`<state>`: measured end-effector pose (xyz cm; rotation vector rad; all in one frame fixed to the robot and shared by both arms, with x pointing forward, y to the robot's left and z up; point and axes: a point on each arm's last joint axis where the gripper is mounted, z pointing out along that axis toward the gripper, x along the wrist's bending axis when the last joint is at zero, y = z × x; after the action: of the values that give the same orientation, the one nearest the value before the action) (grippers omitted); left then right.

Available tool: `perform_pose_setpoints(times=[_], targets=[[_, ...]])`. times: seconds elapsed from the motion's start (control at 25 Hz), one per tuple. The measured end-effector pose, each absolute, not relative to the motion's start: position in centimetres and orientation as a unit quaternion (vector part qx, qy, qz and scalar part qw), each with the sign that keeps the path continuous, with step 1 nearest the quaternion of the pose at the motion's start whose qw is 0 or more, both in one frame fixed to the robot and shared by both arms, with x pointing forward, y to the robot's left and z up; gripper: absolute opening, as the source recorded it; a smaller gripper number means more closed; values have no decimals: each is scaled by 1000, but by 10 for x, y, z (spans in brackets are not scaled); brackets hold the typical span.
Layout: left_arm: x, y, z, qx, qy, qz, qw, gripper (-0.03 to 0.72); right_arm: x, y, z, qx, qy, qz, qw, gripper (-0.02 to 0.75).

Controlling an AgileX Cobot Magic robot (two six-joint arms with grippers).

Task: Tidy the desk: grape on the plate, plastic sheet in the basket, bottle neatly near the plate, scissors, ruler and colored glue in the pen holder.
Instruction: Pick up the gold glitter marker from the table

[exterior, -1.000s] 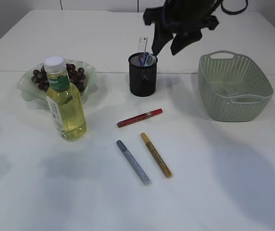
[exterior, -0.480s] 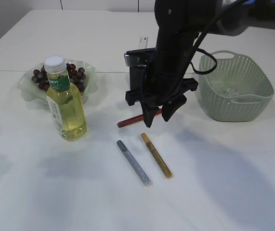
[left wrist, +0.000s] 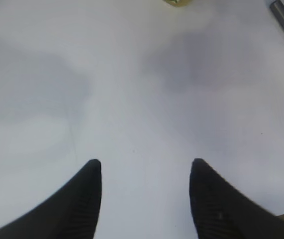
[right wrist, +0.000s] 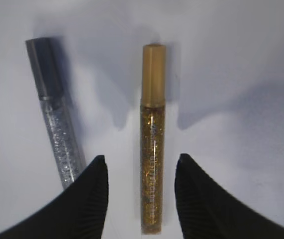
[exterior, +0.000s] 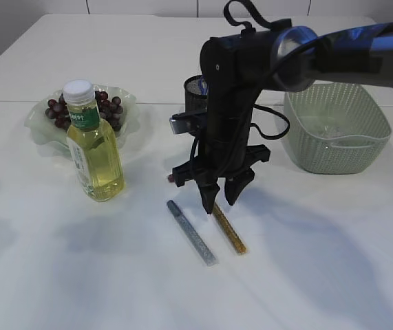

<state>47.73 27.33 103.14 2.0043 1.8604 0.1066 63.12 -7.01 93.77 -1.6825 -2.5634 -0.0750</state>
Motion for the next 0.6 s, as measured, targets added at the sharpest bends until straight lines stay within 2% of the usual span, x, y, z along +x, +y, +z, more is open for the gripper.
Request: perform_pose_setpoints(times=[0.2,0.6], targets=[[478,273,1031,717,666,39,202,412,633,-71,923,-558,-829,-7,37,355],[479,274,1032,716,665,44,205,398,635,-71,918,-566,-824,-9,30,355]])
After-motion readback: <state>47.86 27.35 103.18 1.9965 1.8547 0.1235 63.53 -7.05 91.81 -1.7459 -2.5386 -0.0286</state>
